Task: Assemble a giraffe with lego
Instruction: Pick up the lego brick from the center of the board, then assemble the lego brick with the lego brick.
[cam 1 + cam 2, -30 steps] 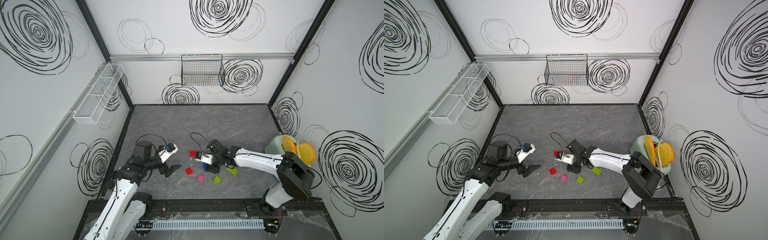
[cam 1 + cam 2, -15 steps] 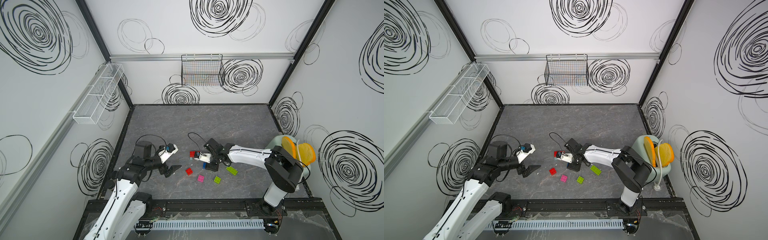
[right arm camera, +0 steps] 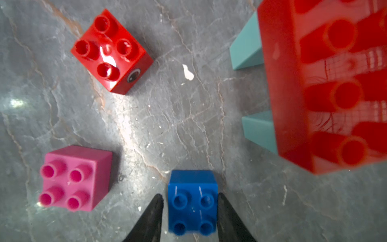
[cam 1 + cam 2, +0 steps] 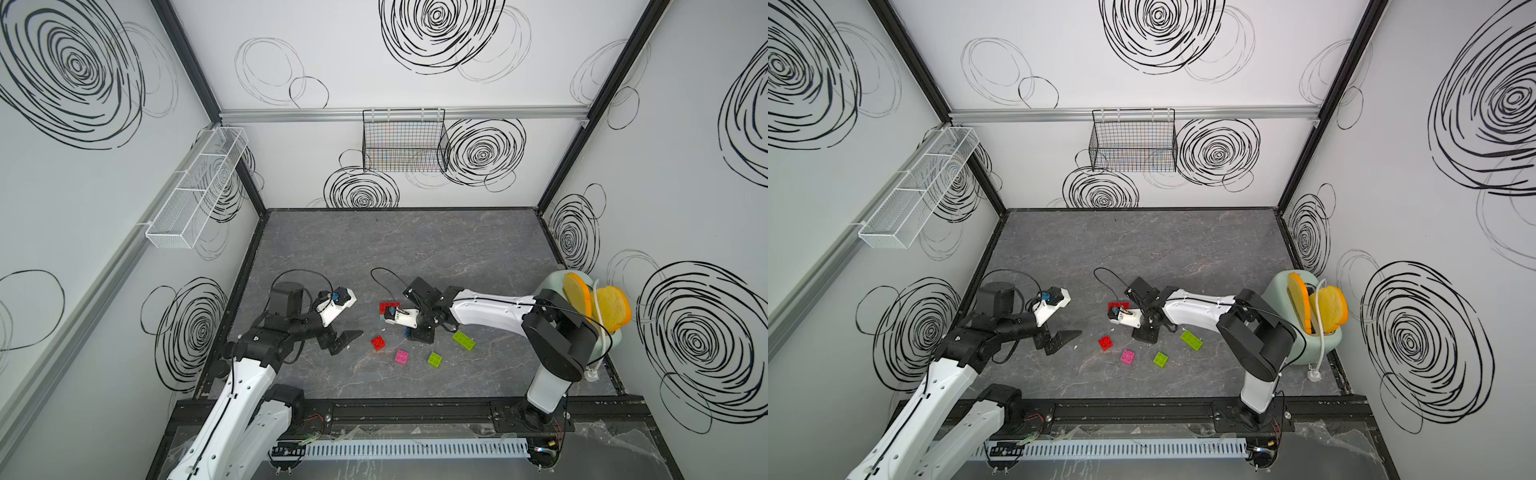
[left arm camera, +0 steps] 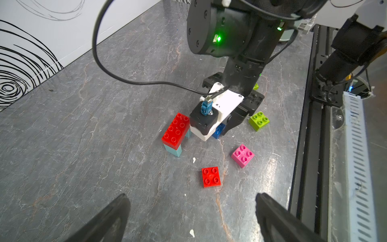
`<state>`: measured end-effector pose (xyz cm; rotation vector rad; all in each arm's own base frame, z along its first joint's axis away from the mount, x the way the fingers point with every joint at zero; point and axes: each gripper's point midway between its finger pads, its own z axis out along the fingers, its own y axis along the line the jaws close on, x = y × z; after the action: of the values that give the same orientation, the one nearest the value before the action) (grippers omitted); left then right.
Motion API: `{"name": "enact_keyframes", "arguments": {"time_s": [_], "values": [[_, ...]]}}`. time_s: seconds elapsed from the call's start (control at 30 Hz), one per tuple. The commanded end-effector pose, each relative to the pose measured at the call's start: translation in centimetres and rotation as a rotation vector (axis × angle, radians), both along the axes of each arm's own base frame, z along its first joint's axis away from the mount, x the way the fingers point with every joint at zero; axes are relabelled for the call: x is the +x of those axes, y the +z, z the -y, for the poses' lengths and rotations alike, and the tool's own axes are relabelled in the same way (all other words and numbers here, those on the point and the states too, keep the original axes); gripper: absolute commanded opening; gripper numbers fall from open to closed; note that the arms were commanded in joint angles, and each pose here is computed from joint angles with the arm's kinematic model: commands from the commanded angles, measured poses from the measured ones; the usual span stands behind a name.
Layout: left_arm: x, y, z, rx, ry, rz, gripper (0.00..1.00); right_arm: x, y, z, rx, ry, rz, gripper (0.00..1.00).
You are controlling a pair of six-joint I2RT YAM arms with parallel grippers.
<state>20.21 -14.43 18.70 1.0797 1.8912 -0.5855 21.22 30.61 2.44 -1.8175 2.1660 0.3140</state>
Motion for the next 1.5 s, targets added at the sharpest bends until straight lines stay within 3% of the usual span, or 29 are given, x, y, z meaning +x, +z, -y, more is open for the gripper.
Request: {"name": "enact_keyframes", "arguments": {"time_s": [0.0,0.07,0.23,0.4,0.77,1.1,1.47], "values": [[0.0,0.1,0.1,-0.009,-0.014,0.011,0.98,-0.5,0.2,-0.3,-0.003,0.021,-0.023,0.36],[0.1,0.1,0.1,-0.010,-0.011,0.009,0.98,-0.6,0.0,-0.3,-0.011,0.023,-0.031,0.29],[0.0,0.0,0.0,-0.002,-0.011,0.009,0.98,-0.6,1.3,-0.3,0.001,0.040,-0.013,0.23],[0.0,-0.3,0.1,-0.002,-0.014,0.004,0.98,-0.7,4.3,0.2,0.005,0.111,0.039,0.23],[0.2,-0.6,0.1,0.005,-0.008,-0.002,0.98,3.7,9.1,-2.0,-0.050,0.247,0.161,0.18],[0.2,-0.8,0.1,0.004,-0.009,-0.005,0.98,6.7,9.0,-4.0,-0.041,0.261,0.161,0.15],[0.2,-0.9,0.0,0.007,-0.007,-0.003,0.98,5.8,7.5,-4.3,-0.013,0.257,0.064,0.16]]}}
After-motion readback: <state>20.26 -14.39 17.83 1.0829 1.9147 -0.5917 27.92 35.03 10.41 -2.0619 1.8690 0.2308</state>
